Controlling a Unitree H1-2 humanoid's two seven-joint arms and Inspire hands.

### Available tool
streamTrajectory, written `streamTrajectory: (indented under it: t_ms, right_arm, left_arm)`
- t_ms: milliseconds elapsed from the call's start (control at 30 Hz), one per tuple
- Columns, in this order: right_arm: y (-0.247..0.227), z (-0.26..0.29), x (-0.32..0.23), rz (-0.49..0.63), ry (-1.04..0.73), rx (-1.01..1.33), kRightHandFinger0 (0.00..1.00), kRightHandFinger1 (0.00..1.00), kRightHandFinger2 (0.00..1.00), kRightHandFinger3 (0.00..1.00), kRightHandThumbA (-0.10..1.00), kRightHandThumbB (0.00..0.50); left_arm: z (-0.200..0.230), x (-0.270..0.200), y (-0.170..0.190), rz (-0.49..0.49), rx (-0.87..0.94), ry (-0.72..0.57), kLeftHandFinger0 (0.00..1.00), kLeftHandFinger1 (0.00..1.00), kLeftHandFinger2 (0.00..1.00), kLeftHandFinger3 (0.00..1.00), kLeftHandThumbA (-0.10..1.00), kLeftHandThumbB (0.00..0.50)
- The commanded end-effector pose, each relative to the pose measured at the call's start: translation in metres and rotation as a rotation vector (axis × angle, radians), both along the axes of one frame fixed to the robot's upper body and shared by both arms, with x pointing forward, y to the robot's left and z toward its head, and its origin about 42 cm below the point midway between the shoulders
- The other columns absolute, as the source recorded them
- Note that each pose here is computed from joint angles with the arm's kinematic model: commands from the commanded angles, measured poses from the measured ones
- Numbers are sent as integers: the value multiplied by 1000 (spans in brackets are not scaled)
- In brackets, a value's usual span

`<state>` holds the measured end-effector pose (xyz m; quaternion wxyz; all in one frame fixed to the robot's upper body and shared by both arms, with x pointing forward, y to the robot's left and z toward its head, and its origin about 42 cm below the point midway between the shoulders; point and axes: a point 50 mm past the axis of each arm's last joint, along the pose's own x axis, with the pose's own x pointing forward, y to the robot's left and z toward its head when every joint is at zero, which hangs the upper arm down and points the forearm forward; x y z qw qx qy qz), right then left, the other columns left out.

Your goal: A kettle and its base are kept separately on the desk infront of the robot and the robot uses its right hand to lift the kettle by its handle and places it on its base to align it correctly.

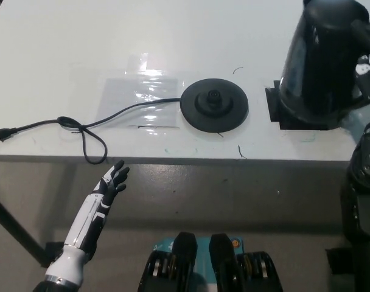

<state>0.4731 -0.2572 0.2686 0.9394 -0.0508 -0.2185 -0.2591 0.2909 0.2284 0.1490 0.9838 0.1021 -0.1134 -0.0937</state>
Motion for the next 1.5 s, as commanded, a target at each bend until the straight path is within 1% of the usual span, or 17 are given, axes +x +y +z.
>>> streamTrajectory:
  t_ms: [0,33,100,167,267,367,500,667,700,733,867,967,1133,1300,1333,1400,1467]
  right_arm:
    - [20,103,11,0,-389,-131,0,221,683,772,-100,145]
    - [24,107,12,10,-397,-126,0,258,709,783,-100,143]
    - [29,112,14,19,-414,-117,0,267,717,774,-100,146]
    - [35,116,16,36,-443,-119,0,277,727,777,-100,138]
    - [43,123,17,35,-451,-135,0,272,714,776,-100,134]
    - [53,131,17,46,-466,-144,0,253,691,763,-100,137]
    - [68,136,17,76,-472,-145,0,249,677,757,-100,129]
    - [91,135,21,112,-468,-112,0,186,592,699,-100,142]
    - [94,135,21,119,-464,-111,0,181,587,702,-100,131]
    - [99,134,22,130,-454,-108,0,181,587,706,-100,122]
    - [116,129,22,145,-434,-117,0,184,600,730,-100,115]
    - [126,128,22,164,-423,-98,0,174,601,728,-100,123]
    - [148,123,25,202,-410,-75,0,151,581,704,-100,122]
    - [162,119,31,214,-390,-78,0,148,576,696,-100,140]
    - [165,118,33,208,-378,-80,0,129,536,666,-100,144]
    - [170,117,35,215,-372,-80,0,119,531,669,-100,125]
    - [176,116,38,232,-379,-66,0,116,533,672,-100,132]
  left_arm:
    - [13,4,1,-35,18,-70,1000,1000,1000,1000,1000,89]
    - [14,4,1,-36,20,-72,1000,1000,1000,1000,1000,91]
    - [14,4,1,-37,19,-72,1000,1000,1000,1000,1000,89]
    - [13,4,1,-37,19,-75,1000,1000,1000,1000,1000,94]
    - [14,5,2,-38,21,-77,1000,1000,1000,1000,1000,98]
    - [14,6,1,-43,24,-81,1000,1000,1000,1000,1000,86]
    - [12,5,0,-44,25,-76,1000,1000,1000,1000,1000,97]
    - [12,5,2,-43,38,-72,1000,1000,1000,1000,1000,102]
    - [12,5,2,-44,38,-74,1000,1000,1000,1000,1000,93]
    - [12,5,2,-45,42,-75,1000,1000,1000,1000,1000,97]
    - [11,5,1,-47,36,-69,1000,1000,1000,1000,1000,106]
    - [10,4,1,-44,31,-61,1000,1000,1000,1000,1000,122]
    - [10,4,1,-43,42,-62,1000,1000,1000,1000,1000,126]
    - [8,4,1,-48,45,-60,1000,1000,1000,1000,1000,131]
    - [8,4,0,-48,43,-58,1000,1000,1000,1000,1000,132]
    - [9,4,0,-46,39,-57,1000,1000,1000,1000,1000,124]
    - [9,3,0,-50,40,-61,1000,1000,1000,1000,1000,114]
